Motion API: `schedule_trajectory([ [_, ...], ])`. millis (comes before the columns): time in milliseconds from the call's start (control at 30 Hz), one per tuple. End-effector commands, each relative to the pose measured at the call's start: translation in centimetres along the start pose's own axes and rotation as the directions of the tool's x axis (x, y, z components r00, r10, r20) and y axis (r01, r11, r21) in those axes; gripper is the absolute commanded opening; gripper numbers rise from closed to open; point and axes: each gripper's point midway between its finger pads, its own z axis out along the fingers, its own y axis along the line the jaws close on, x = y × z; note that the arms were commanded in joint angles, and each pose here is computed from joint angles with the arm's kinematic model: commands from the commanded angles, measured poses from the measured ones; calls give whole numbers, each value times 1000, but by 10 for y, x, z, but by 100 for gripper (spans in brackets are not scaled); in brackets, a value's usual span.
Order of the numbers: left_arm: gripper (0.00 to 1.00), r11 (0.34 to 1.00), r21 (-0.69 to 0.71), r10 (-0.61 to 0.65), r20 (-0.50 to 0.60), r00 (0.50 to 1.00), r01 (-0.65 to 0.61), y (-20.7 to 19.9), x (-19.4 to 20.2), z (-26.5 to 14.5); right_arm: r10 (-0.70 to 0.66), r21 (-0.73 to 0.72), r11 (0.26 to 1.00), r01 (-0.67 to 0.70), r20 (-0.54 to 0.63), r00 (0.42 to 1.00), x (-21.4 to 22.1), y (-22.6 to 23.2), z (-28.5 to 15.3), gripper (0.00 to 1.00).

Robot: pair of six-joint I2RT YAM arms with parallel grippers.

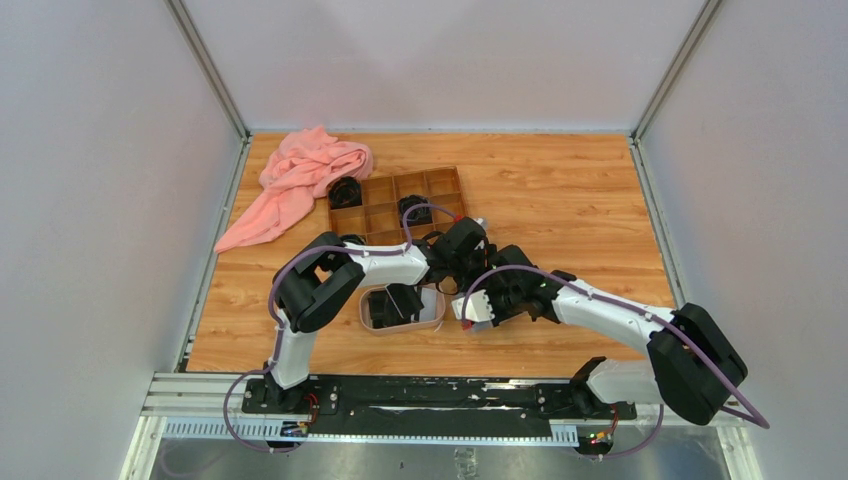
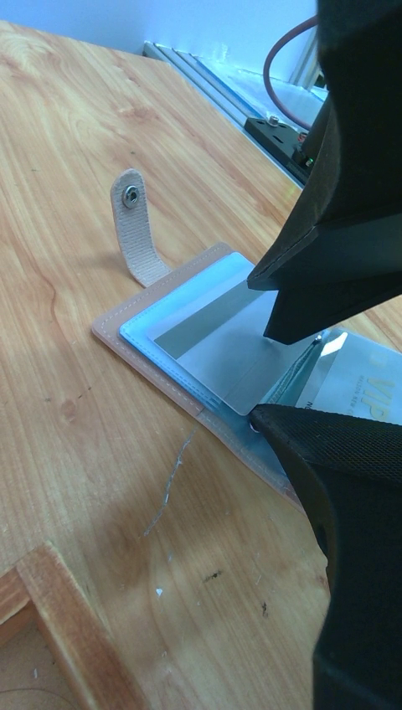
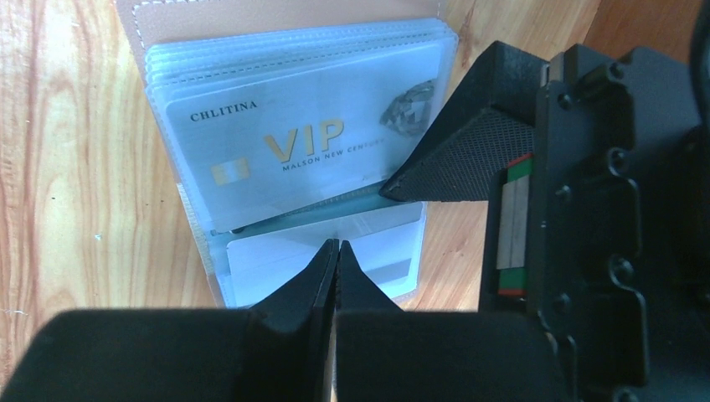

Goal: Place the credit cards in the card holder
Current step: Insert the credit card into the card holder.

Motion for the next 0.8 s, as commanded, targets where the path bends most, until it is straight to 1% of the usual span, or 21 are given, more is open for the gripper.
schedule_trajectory([
  [0,59,993,-117,-20,-110,994,7,44,38,12,33,0,999,-33,33,999,-8,3,-6,0],
  [100,59,993,-117,-19,-111,994,6,44,38,12,55,-56,997,-47,156,986,-33,10,-11,0],
  [167,59,993,-116,-20,-111,994,7,45,38,12,53,-78,996,-38,194,980,-43,13,-10,0],
  [400,59,994,-112,-22,-114,993,9,46,40,13,66,-119,992,-53,113,991,-35,15,5,0],
  [567,59,994,-113,-22,-116,993,9,47,41,13,65,-127,990,-56,71,995,-27,19,8,0],
  [767,59,993,-116,-25,-120,992,11,50,43,14,76,-127,989,-77,-10,997,-12,21,9,0],
])
